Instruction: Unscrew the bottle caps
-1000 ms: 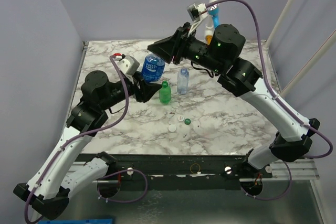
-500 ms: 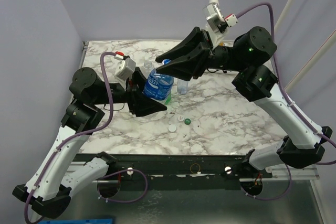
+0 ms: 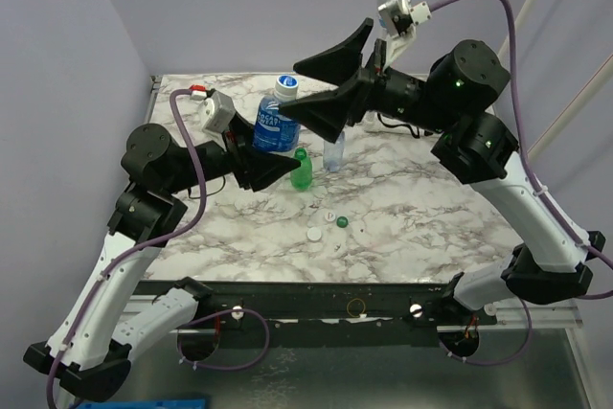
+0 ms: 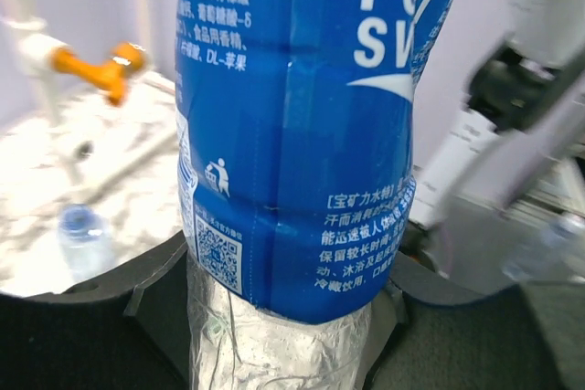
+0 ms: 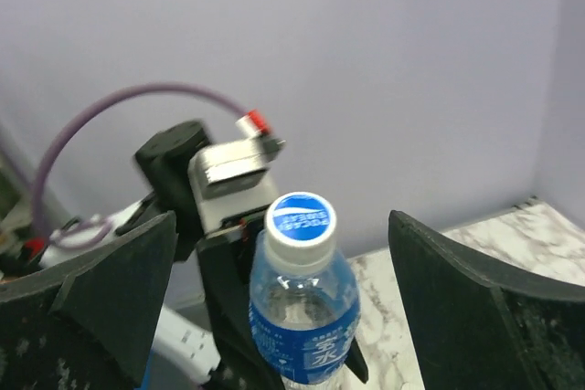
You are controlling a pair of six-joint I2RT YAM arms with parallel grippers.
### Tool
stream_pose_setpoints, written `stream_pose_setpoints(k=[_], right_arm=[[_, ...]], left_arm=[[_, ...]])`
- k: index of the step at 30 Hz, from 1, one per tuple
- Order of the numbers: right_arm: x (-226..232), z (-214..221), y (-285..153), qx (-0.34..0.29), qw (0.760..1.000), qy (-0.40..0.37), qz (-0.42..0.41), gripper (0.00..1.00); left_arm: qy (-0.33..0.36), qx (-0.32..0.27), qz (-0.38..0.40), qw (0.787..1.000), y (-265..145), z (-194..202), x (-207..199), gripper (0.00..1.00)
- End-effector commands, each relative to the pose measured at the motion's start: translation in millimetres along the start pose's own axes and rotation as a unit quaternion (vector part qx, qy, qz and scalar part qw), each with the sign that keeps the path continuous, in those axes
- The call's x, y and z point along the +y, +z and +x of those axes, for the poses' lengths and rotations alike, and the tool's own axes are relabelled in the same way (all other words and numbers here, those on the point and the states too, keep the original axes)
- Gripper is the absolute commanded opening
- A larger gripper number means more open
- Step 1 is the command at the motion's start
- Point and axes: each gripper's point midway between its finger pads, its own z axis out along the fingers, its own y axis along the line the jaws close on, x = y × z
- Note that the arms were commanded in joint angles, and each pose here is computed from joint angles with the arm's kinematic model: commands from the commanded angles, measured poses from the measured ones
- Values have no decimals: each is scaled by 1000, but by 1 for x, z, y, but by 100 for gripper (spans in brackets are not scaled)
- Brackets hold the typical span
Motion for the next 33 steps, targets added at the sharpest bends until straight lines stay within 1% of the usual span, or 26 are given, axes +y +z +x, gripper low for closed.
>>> stream_pose_setpoints(k=[1, 4, 7, 9, 17, 24, 26, 28, 33], right_arm=[[-66, 12, 0, 26, 980, 48, 191, 100], [-85, 27, 3, 48, 968, 52, 242, 98], [-87, 31, 8, 49, 967, 53, 244, 87], [-88, 30, 11, 43, 968, 50, 242, 81], [-84, 25, 26, 26, 976, 46, 210, 74], [-81, 32, 38, 25, 980, 59, 188, 62], [-82, 35, 40, 27, 980, 63, 186, 56], [-82, 36, 41, 28, 980, 65, 184, 46], [-80, 36, 42, 26, 982, 64, 177, 18]], left_arm=[[88, -31, -164, 982, -14, -10, 61, 26], [117, -28, -213, 970, -21, -7, 81, 26], [126, -22, -239, 963, -25, -3, 93, 25], [129, -15, -241, 962, -25, 0, 95, 25], [113, 7, -249, 962, -22, 14, 105, 25], [99, 11, -225, 969, -16, 18, 97, 25], [100, 11, -221, 970, -15, 17, 95, 25], [100, 11, -215, 971, -14, 16, 93, 25], [97, 23, -182, 978, -10, 23, 82, 25]])
